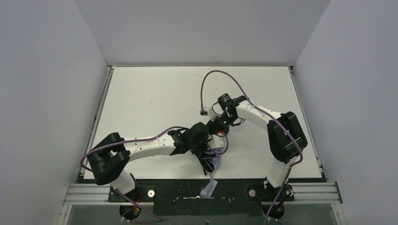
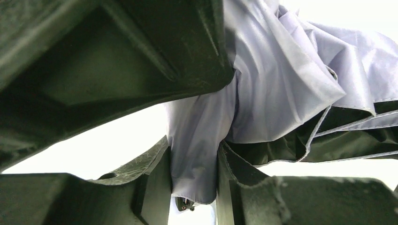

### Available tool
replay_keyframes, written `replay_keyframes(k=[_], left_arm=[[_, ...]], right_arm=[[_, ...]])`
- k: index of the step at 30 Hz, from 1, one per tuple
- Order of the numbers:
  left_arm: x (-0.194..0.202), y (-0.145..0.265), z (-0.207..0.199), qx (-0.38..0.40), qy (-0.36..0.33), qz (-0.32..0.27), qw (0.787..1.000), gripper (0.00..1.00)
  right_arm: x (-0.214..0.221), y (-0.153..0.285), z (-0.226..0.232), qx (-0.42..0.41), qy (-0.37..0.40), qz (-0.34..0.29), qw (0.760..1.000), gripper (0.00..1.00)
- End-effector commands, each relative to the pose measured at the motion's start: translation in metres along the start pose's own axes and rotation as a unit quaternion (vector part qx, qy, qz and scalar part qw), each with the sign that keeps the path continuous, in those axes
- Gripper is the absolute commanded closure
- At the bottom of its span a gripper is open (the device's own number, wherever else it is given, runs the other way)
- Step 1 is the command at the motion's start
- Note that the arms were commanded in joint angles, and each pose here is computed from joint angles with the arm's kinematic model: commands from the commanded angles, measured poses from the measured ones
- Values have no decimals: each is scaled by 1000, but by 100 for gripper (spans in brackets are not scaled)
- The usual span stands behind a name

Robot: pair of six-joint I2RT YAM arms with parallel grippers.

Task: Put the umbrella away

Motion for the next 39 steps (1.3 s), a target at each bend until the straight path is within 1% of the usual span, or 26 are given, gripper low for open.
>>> replay_keyframes(k=[1,2,4,7,8,9,11,14,17,20,22,24,27,28,29,31,35,36,39], left_arm=[[2,21,22,-67,68,-40,995,79],[1,25,25,-79,78,-55,992,71],[2,35,30,-97,98,-76,988,61],[2,51,36,-113,116,-109,981,50],[2,56,37,-113,120,-115,980,41],[1,61,37,-111,122,-122,979,38],[-1,72,35,-100,124,-141,977,36],[-3,90,31,-88,132,-178,971,36],[0,108,31,-98,157,-203,962,36],[9,122,39,-123,209,-216,946,36],[17,129,49,-145,259,-216,930,35],[25,134,60,-160,309,-217,912,31],[34,139,74,-163,370,-221,887,25],[36,139,78,-160,387,-222,881,21],[39,136,81,-153,402,-219,876,14],[45,132,88,-141,423,-213,870,11],[51,124,102,-108,458,-199,860,11],[52,120,105,-94,462,-198,859,11],[49,108,110,-52,456,-191,867,11]], right_arm=[[9,-8,3,20,13,38,999,61],[10,-9,3,27,19,37,999,63],[11,-10,3,40,30,26,998,66],[10,-11,4,52,44,4,998,70],[10,-11,3,57,49,-3,997,71],[10,-11,3,60,52,-5,997,72],[10,-12,2,65,59,-9,996,73],[11,-13,2,69,72,-18,995,74],[9,-13,7,88,105,-23,990,75],[7,-13,12,124,136,-29,982,78],[8,-14,14,156,156,-27,975,82],[9,-15,18,190,177,-22,965,85],[12,-21,24,231,203,-27,951,86],[14,-24,26,243,214,-30,946,87],[15,-26,29,255,227,-34,939,87],[19,-31,35,271,258,-42,927,87],[29,-39,48,280,330,-61,900,89],[31,-41,50,282,349,-63,892,90],[36,-43,56,294,393,-73,868,91]])
Point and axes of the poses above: each gripper's point midway between its finger pads, its own y axis back along the fingers, its own z axis along the line the jaws close on, x = y × z, the point moved 10 cm from there along y, back along the fingers, and after that the axes turned 6 degrees about -y, right-handed, at the moved point
